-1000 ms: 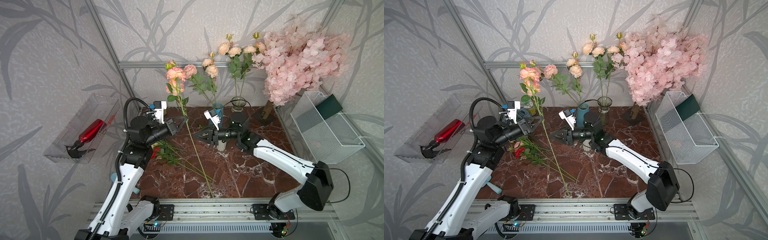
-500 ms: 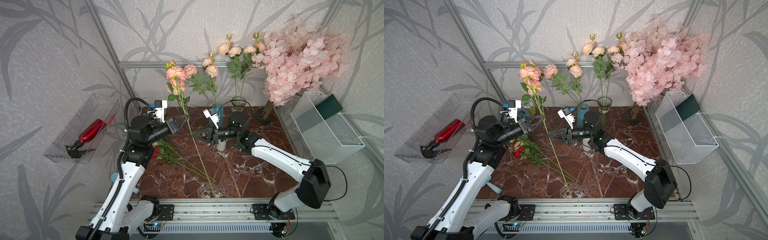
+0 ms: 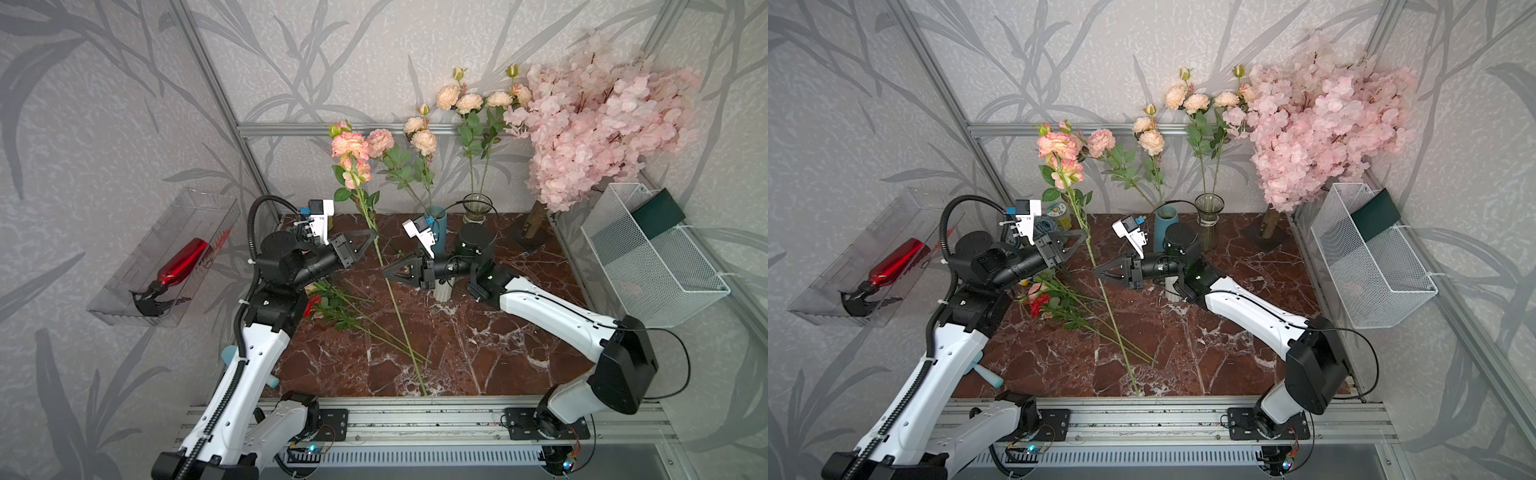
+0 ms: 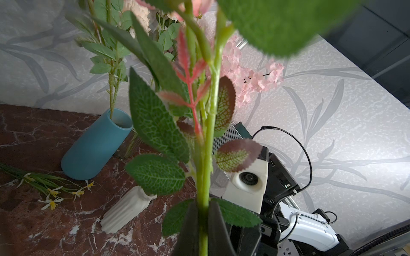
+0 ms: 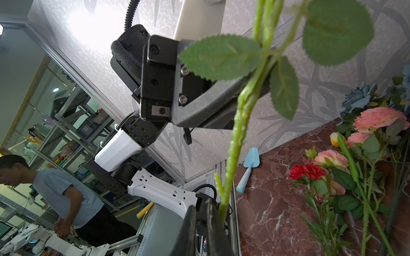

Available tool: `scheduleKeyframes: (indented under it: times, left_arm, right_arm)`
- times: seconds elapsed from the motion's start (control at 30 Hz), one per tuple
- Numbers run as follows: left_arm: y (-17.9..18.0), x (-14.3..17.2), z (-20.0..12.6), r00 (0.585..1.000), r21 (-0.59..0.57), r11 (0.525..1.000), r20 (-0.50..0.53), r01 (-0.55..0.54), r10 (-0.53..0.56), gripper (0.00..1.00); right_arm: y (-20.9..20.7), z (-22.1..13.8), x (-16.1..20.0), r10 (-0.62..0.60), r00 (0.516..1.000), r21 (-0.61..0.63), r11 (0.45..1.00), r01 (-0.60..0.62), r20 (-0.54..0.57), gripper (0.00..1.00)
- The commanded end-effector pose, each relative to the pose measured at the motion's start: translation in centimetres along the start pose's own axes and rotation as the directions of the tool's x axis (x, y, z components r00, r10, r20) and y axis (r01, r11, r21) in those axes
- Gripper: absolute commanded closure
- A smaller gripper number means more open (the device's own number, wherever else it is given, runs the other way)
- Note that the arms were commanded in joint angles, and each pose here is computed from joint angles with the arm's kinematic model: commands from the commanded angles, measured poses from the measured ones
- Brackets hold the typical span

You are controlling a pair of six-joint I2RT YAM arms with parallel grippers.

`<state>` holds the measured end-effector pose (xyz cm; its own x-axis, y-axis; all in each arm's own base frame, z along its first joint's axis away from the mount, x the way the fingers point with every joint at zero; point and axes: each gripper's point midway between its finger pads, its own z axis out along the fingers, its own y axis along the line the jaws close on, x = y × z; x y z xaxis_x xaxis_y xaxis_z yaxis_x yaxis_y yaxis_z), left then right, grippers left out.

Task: Place the pink flowers into the vase
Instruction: Pick up the flower at the center of the board.

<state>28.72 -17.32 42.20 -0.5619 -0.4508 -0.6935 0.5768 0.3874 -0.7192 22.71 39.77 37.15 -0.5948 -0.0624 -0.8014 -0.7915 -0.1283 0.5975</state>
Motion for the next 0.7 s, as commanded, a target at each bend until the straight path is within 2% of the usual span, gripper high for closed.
scheduleKeyframes:
  times: [0.0, 0.27, 0.33, 0.47, 0.67]
  left_arm:
    - [-1.8, -0.4, -0.2, 0.999, 0.062, 0.998, 0.012, -0.03, 0.03, 1.0]
    - [-1.8, -0.3, -0.2, 0.999, 0.061, 0.998, 0.011, -0.034, 0.033, 1.0]
    - [-1.7, -0.3, -0.2, 0.999, 0.052, 0.998, 0.006, -0.037, 0.037, 1.0]
    - [-1.4, 0.0, -0.3, 0.999, 0.023, 0.998, -0.006, -0.051, 0.051, 1.0]
    - [-1.3, -0.1, -0.6, 0.998, -0.003, 0.998, -0.007, -0.07, 0.07, 1.0]
  right_arm:
    - [0.8, 0.5, -0.8, -0.04, 0.999, -0.032, 0.999, 0.04, 0.008, 0.87]
    - [0.8, 1.1, -0.9, -0.041, 0.999, -0.042, 0.998, 0.041, -0.004, 0.89]
    - [0.9, 0.9, -0.9, -0.061, 0.998, -0.025, 0.998, 0.061, -0.009, 0.85]
    - [1.3, -0.4, -1.0, -0.138, 0.99, 0.067, 0.988, 0.139, -0.015, 0.76]
    - [0.3, -2.9, -1.5, -0.217, 0.975, 0.277, 0.935, 0.221, -0.042, 0.73]
